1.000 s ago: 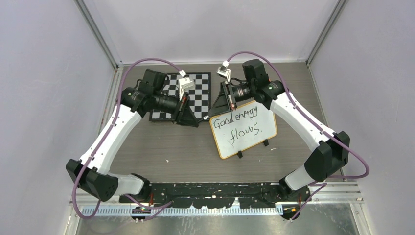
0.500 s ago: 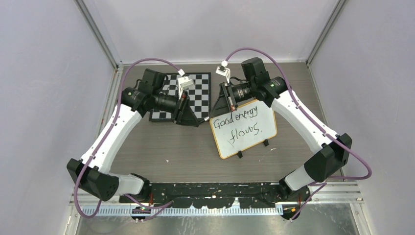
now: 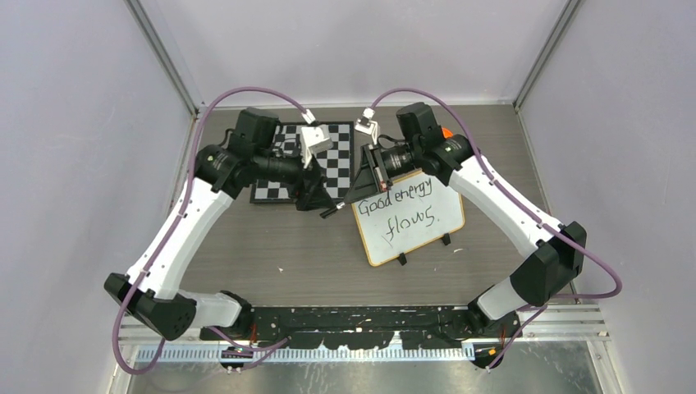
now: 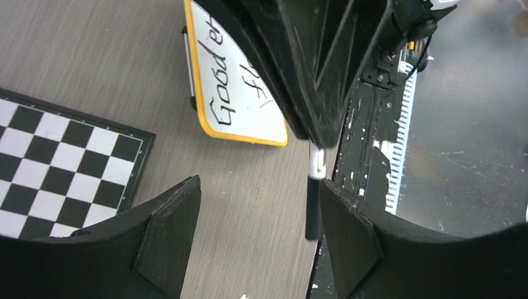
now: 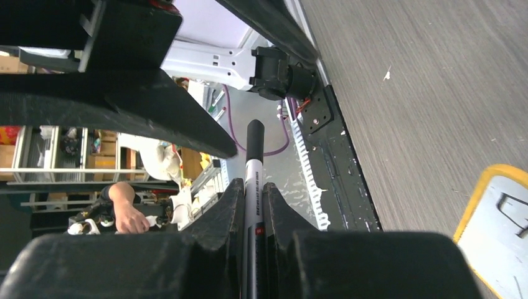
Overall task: Write a sentence on the whiteboard
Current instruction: Close the whiteboard marker at the center of the board, then place the whiteboard marker at the center of the board.
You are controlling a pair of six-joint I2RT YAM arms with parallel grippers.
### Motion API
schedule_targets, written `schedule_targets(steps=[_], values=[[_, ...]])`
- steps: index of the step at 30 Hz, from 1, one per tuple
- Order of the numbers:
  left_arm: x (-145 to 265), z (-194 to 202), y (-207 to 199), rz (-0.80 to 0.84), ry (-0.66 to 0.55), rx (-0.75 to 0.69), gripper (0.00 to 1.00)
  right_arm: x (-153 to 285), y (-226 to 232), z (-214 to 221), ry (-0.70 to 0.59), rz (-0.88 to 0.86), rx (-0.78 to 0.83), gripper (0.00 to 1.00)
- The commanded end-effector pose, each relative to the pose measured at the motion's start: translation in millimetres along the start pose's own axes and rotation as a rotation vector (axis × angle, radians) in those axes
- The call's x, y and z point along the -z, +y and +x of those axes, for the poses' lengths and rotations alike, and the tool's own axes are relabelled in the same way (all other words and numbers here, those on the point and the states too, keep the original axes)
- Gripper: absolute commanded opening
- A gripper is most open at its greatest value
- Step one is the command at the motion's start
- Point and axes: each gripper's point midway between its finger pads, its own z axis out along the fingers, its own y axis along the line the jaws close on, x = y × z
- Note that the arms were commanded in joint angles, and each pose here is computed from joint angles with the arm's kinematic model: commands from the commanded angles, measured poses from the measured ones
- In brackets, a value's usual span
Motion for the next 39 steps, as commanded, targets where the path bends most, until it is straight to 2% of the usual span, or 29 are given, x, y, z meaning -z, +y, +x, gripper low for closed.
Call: schedule_targets(steps=[1,5,10,14,16,17,19,23,28,30,35,39], values=[[-11.3,-0.5,-4.9,0.022,0.039,-0.035,0.70,0.1,18.9,-4.7,-0.027,-0.019,0.060,0.00],[-19.2,8.5,-11.4,0.060,0.055,-0.024,0.63,-0.2,19.4,-7.2,-0.033,-0.015,0.069,0.00],[-21.7,18.3,-15.9,0.082,0.068,-0.011,0.37,-0.6,20.9,-8.9,-0.029,-0.026,0.068,0.00],[-20.4,20.8,-16.1,0.080,0.073,-0.013,0.07,-0.5,21.5,-9.8,-0.027,-0.029,0.067,0.01],[-18.6,22.1,-13.2,0.069,0.074,-0.006,0.00,2.3,19.1,-11.8,-0.030,-0.030,0.051,0.10],[-17.1,24.1,-10.6,0.060,0.078,0.007,0.00,5.1,18.2,-13.9,-0.037,-0.029,0.043,0.17],[-14.8,31.7,-2.9,0.046,0.094,0.043,0.00,13.1,13.7,-20.0,-0.062,-0.017,0.029,0.38],[-5.9,58.7,18.7,0.004,0.137,0.080,0.00,40.6,0.1,-36.8,-0.148,0.031,0.010,0.72],[15.6,119.3,56.9,-0.086,0.236,0.111,0.00,85.5,-27.2,-45.2,-0.235,0.136,-0.026,0.75],[17.7,155.0,65.9,-0.102,0.316,0.119,0.00,105.0,-43.8,-40.9,-0.258,0.204,-0.044,0.76],[10.4,220.6,79.7,-0.117,0.455,0.106,0.00,163.2,-88.2,-23.7,-0.306,0.467,-0.045,0.76],[5.0,257.0,93.8,-0.139,0.546,0.101,0.00,208.1,-107.6,-10.8,-0.382,0.580,-0.090,0.77]])
